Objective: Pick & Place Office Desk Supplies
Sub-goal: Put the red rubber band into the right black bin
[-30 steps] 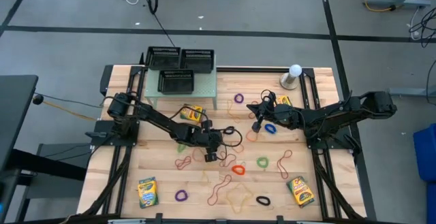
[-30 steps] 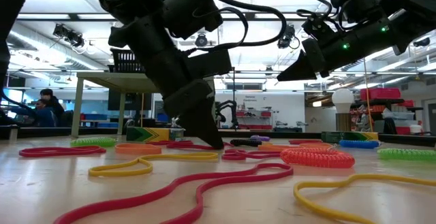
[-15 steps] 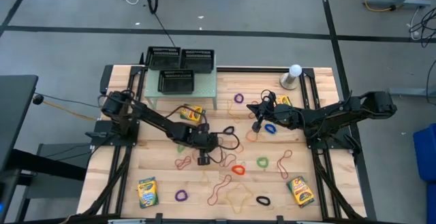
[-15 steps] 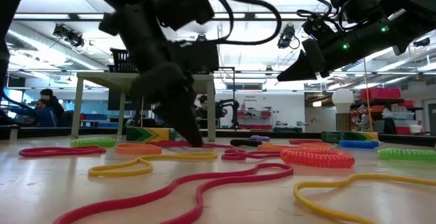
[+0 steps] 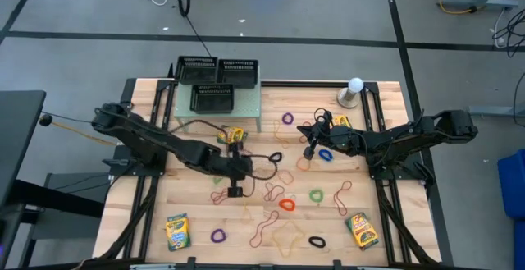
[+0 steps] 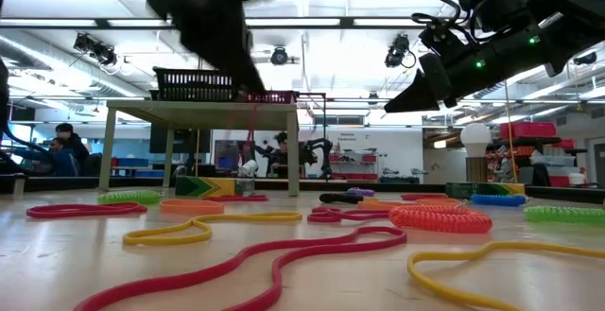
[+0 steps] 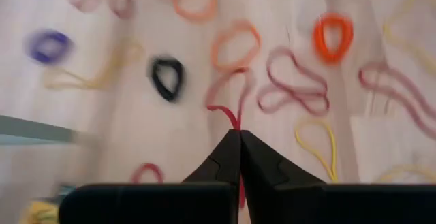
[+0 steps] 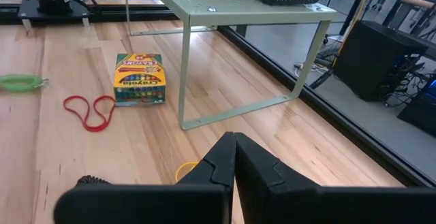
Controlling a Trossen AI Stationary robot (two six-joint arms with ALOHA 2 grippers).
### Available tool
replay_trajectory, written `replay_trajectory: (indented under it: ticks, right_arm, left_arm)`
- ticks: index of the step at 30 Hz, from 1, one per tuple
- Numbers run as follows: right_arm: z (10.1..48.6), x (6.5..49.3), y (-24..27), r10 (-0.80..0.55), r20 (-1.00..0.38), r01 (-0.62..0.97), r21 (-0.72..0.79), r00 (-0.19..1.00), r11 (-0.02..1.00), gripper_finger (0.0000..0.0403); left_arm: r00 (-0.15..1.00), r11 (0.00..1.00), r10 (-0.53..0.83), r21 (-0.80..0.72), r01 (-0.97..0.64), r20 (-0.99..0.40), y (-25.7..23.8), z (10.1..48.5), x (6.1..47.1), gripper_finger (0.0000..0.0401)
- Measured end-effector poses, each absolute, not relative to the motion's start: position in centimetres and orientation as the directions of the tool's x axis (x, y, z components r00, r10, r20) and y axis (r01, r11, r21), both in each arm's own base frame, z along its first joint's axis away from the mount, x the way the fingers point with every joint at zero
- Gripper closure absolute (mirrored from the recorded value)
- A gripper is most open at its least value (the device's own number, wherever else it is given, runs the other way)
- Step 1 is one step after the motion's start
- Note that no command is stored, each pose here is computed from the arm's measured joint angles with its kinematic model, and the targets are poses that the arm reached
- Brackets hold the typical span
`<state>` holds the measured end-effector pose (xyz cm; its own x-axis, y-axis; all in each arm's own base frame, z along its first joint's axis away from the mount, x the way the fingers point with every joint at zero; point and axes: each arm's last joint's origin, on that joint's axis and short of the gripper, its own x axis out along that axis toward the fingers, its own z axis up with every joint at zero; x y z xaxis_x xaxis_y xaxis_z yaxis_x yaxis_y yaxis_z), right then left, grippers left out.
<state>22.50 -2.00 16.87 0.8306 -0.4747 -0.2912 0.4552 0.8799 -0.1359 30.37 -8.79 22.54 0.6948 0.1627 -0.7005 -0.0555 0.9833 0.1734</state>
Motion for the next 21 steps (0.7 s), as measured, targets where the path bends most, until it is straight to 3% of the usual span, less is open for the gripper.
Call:
replay_trajectory:
  ticks: [10,21]
  right_arm:
    - [16.8,22.5,-2.0,-0.475,-0.296,0.454,-0.138,0.829,0.880,0.0387]
    - [16.8,22.5,-2.0,-0.475,-0.297,0.454,-0.139,0.829,0.880,0.0387]
  left_arm:
    - [0.823,0.937,0.346,0.203,-0.283,-0.450,-7.5,29.8,26.4,0.0394]
    - [0.734,0.780,0.626,0.211,-0.589,-0.265,-4.0,33.4,23.9,0.0394]
